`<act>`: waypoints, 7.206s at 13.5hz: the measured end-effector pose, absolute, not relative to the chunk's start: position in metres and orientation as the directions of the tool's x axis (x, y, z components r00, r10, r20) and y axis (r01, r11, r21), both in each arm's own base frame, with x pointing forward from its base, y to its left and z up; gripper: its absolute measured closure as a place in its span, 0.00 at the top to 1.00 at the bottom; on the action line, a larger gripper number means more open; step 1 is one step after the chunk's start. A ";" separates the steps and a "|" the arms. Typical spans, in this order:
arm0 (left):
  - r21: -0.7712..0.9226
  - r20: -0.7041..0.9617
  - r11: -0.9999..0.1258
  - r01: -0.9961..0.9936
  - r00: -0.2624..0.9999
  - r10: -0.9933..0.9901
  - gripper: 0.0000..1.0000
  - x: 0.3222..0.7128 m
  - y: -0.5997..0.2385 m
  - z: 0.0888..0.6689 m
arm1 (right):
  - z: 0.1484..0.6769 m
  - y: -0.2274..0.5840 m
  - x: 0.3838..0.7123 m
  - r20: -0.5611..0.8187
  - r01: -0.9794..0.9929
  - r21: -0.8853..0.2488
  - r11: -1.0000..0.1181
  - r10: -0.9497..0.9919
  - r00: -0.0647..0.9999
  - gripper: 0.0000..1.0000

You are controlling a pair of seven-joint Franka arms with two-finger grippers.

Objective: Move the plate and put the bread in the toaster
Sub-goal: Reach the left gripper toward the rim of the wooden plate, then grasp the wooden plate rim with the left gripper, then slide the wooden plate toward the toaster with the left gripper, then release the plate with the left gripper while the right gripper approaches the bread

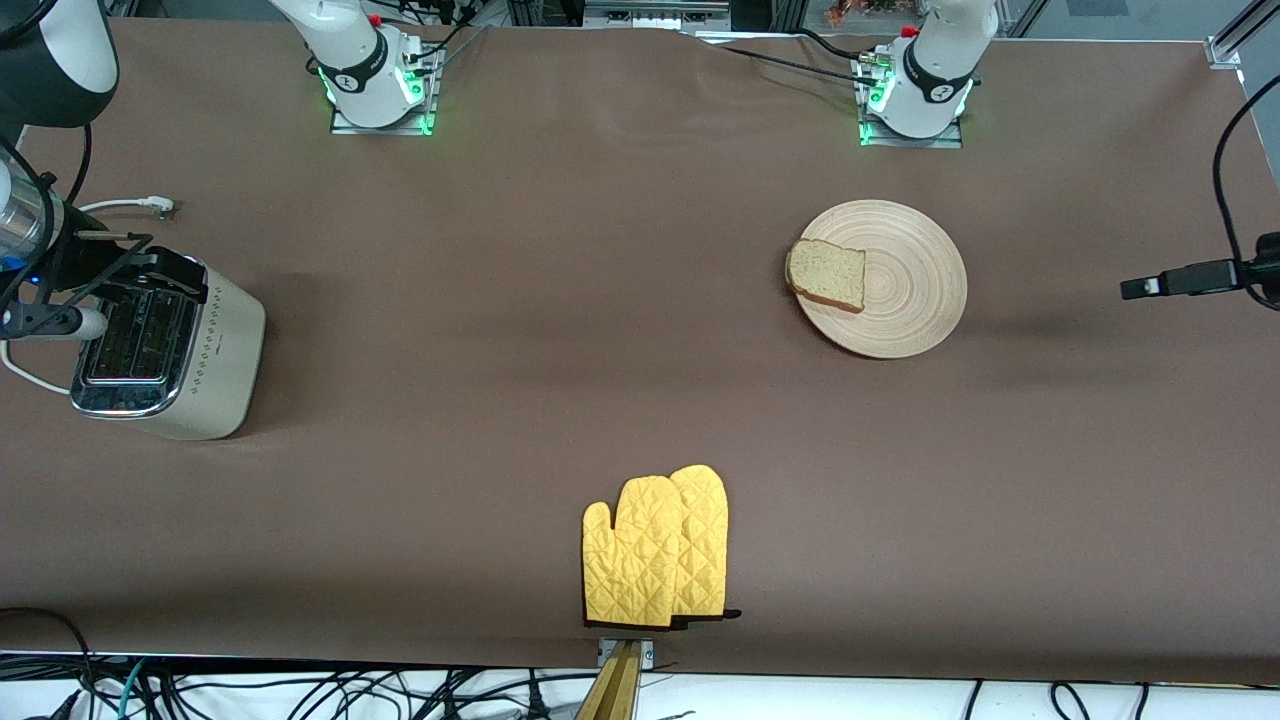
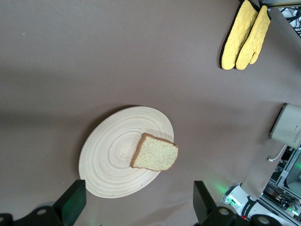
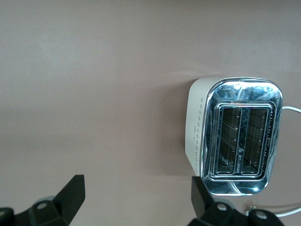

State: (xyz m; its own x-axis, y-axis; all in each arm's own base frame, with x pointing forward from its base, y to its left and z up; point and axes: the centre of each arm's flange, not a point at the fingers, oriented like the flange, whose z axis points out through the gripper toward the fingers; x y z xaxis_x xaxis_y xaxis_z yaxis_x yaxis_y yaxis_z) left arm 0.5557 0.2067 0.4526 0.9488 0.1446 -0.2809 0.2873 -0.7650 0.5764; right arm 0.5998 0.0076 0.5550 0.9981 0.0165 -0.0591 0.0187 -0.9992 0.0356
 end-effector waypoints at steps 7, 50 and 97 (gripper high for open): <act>0.822 -0.145 -0.545 0.162 0.987 0.075 1.00 0.513 0.274 0.354 | 0.555 0.008 0.600 -0.059 0.019 0.036 -0.999 0.017 0.998 1.00; 0.925 -0.129 -0.373 0.073 0.983 -0.127 0.11 0.526 0.048 0.205 | 0.557 0.006 0.603 -0.049 0.003 0.036 -0.999 0.002 0.999 1.00; 0.760 -0.107 -0.641 0.107 0.993 0.038 1.00 0.609 -0.129 0.183 | 0.291 0.230 0.661 -0.172 -0.080 -0.490 -0.868 0.006 0.985 1.00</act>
State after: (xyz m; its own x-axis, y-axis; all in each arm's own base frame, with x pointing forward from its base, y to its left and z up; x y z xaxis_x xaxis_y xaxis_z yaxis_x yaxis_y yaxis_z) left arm 0.6093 -0.1292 0.1835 0.9935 0.0384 -0.1073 0.1068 -0.6407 0.7603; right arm 0.6610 0.2299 0.2911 0.9851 0.0056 -0.1718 -0.0804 -0.8683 -0.4895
